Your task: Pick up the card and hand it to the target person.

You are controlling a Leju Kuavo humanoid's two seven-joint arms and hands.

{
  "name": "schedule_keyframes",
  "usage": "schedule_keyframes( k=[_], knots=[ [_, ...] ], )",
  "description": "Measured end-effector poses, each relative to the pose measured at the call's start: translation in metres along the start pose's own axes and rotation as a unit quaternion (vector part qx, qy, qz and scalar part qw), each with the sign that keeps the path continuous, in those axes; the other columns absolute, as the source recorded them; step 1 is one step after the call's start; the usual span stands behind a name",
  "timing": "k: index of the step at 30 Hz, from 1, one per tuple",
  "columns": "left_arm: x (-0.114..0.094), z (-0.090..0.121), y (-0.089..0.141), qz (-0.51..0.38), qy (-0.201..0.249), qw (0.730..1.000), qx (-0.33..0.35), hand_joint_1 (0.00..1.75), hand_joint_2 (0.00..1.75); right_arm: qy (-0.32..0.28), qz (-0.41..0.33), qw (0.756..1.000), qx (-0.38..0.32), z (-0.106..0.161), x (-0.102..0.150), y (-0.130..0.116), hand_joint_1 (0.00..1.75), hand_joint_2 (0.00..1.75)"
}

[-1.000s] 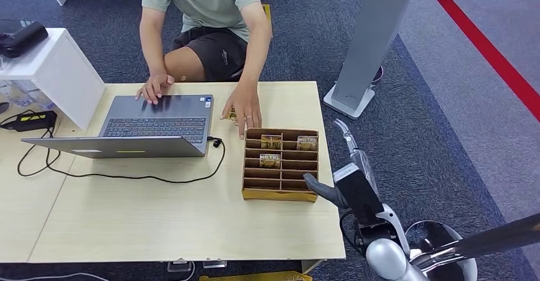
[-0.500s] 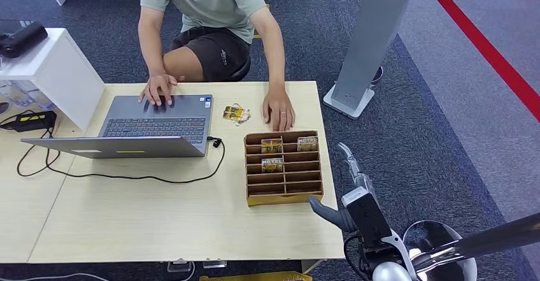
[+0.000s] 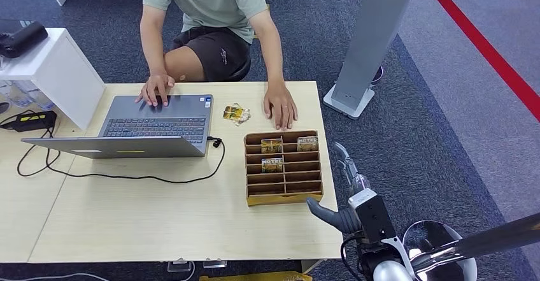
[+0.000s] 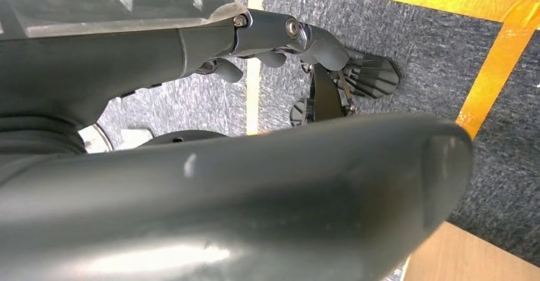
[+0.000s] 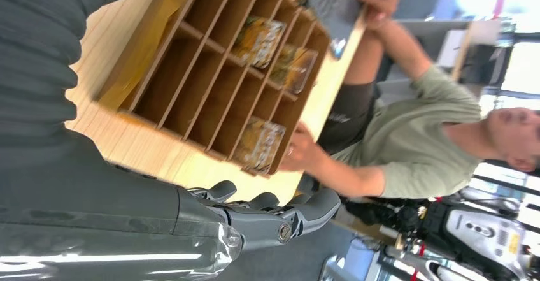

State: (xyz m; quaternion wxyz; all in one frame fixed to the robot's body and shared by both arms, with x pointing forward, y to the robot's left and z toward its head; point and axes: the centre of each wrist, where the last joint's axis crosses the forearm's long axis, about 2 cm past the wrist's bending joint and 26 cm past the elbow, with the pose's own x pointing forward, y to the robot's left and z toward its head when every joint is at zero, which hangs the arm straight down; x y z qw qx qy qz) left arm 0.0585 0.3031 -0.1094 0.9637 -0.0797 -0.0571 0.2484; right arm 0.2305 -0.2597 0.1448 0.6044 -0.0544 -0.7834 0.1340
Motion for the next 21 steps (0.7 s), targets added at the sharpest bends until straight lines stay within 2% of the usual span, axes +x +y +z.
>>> schedule_keyframes(
  k=[4,8,11,21],
  knots=[
    [0.0,0.0,0.0,0.0,0.0,1.0,0.0,0.0,0.0,0.0,-0.001,1.0,0.0,0.0,0.0,0.0,0.0,1.75],
    [0.0,0.0,-0.002,0.007,0.008,1.0,-0.002,0.0,0.0,0.008,-0.045,0.999,0.007,0.002,-0.011,0.011,0.0,1.75],
    [0.0,0.0,-0.002,0.001,0.018,1.0,-0.001,0.0,0.0,0.024,-0.044,0.999,0.007,0.002,-0.018,0.018,0.0,1.75],
    [0.0,0.0,-0.002,-0.002,0.024,1.0,0.011,0.0,0.0,0.036,-0.039,0.999,0.006,0.0,-0.021,0.02,0.0,1.75]
  ],
)
